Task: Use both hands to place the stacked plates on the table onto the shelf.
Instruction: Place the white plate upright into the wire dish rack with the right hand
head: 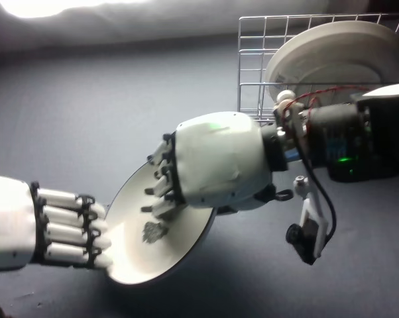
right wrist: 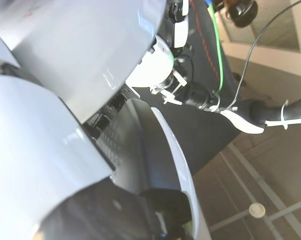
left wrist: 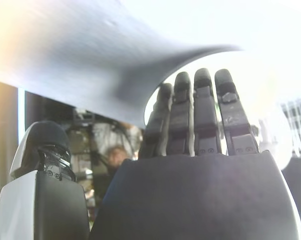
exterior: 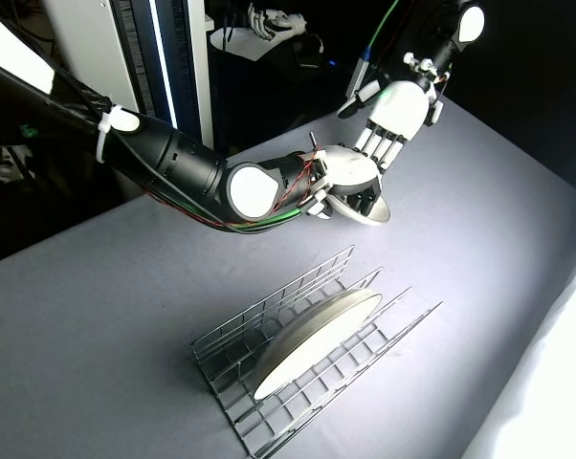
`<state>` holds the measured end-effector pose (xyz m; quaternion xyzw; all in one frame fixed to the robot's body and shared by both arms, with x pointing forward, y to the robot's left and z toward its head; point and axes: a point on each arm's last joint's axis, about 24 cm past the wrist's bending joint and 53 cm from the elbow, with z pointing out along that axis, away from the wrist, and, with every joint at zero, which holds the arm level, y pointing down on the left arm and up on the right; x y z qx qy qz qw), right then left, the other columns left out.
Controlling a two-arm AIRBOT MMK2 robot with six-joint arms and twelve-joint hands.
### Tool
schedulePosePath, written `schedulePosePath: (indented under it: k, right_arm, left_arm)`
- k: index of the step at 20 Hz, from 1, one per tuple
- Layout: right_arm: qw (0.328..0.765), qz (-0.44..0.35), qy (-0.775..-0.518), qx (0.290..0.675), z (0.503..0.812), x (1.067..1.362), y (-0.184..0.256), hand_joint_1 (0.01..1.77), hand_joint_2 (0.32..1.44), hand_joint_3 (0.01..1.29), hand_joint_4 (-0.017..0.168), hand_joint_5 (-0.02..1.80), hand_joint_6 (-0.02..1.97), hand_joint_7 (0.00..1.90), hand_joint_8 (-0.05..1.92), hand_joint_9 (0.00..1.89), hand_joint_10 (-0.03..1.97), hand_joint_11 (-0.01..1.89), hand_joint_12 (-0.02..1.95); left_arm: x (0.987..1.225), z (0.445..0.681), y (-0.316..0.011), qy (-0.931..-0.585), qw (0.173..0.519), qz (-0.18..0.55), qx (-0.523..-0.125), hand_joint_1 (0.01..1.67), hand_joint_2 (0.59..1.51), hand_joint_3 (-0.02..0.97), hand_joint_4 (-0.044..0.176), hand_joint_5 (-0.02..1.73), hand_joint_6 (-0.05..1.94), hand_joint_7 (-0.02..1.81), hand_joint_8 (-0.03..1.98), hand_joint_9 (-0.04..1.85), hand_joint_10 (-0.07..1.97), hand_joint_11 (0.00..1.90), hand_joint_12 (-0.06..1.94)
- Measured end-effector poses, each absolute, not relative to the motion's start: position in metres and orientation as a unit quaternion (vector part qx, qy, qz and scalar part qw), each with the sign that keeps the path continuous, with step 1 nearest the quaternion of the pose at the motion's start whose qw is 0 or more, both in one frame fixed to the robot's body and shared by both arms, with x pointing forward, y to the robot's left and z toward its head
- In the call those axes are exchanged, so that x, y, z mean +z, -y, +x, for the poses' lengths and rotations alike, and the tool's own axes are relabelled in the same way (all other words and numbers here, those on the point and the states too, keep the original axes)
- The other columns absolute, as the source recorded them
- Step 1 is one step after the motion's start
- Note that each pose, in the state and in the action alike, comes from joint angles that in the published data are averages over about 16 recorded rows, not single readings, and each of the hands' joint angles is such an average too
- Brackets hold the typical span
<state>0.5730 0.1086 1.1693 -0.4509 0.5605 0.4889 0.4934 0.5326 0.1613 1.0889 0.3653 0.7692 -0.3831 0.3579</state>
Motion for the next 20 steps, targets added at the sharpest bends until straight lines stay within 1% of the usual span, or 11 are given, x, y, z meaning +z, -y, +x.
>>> schedulePosePath:
  k: [3,7,11,15,20]
  right_arm:
    - [0.501,-0.434,-0.563,0.493,0.578,1.181,-0.101,1.27,1.02,0.01,-0.007,0.75,0.66,0.87,0.72,0.95,1.06,0.78,1.20]
    - [0.510,-0.401,-0.568,0.507,0.584,1.201,-0.089,1.29,1.02,0.01,-0.005,0.79,0.80,0.92,0.80,0.97,1.08,0.78,1.22]
    - [0.515,-0.359,-0.572,0.527,0.589,1.224,-0.080,1.31,1.02,0.01,-0.003,0.82,0.95,0.94,0.88,0.95,1.11,0.76,1.24]
    - [0.515,-0.313,-0.577,0.551,0.593,1.246,-0.072,1.32,1.02,0.01,-0.002,0.85,1.05,0.96,0.94,0.95,1.11,0.75,1.24]
    - [0.503,-0.243,-0.585,0.588,0.600,1.272,-0.063,1.33,1.02,0.01,-0.002,0.86,1.11,0.97,0.98,0.94,1.12,0.74,1.25]
  left_arm:
    - [1.113,0.543,-0.161,-0.758,0.385,0.351,-0.392,0.02,1.079,0.011,0.002,0.16,0.00,0.18,0.00,0.15,0.01,0.01,0.30]
    - [1.147,0.558,-0.166,-0.743,0.423,0.333,-0.398,0.02,1.076,0.011,0.004,0.18,0.01,0.18,0.00,0.16,0.01,0.02,0.30]
    - [1.173,0.572,-0.175,-0.731,0.460,0.318,-0.390,0.02,1.074,0.011,0.004,0.18,0.01,0.19,0.00,0.17,0.01,0.02,0.30]
    - [1.189,0.583,-0.188,-0.728,0.488,0.310,-0.367,0.02,1.072,0.011,0.002,0.19,0.01,0.20,0.00,0.17,0.01,0.02,0.31]
    - [1.196,0.595,-0.205,-0.734,0.512,0.302,-0.328,0.02,1.070,0.011,0.001,0.19,0.01,0.20,0.00,0.17,0.01,0.02,0.32]
